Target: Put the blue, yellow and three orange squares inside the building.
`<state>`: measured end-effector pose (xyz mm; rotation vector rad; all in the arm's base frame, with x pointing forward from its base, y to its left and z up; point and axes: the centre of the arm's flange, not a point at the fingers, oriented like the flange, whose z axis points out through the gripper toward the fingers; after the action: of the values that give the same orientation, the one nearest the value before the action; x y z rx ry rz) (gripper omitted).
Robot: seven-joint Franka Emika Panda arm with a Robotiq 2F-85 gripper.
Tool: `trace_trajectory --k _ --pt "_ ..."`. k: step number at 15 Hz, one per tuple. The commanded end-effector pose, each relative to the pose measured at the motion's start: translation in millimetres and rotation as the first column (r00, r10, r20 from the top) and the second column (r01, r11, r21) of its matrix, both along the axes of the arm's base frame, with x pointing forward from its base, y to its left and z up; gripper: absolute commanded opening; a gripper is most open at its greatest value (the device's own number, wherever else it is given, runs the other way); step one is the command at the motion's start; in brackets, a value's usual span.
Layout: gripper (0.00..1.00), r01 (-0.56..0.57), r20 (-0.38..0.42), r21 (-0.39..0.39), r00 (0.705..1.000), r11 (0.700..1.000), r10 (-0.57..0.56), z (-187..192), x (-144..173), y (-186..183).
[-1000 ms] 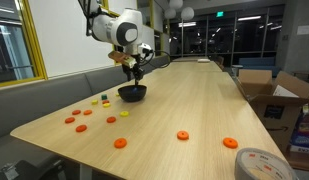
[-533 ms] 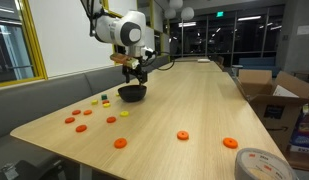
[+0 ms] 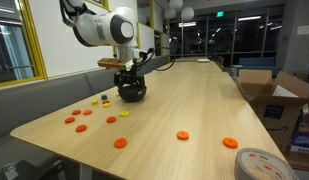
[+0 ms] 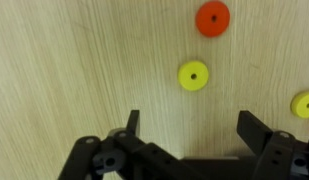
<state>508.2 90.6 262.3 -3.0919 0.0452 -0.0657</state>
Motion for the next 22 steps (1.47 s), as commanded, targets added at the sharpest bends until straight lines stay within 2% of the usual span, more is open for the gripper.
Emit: trace_trajectory --k 1,4,11,22 --pt "1.0 -0.011 0.009 -0.018 1.0 1.0 0.012 -1.0 -55.9 -0.5" --pt "1.0 -0.012 0.019 -0.013 1.0 1.0 0.012 -21.7 -59.2 6.2" --pt "1.0 0.033 0.048 0.006 0.998 0.999 -0.033 -42.5 -30.5 17.0" --pt "1.0 0.071 0.019 -0.048 0.997 0.996 -0.07 -73.1 -6.7 29.7"
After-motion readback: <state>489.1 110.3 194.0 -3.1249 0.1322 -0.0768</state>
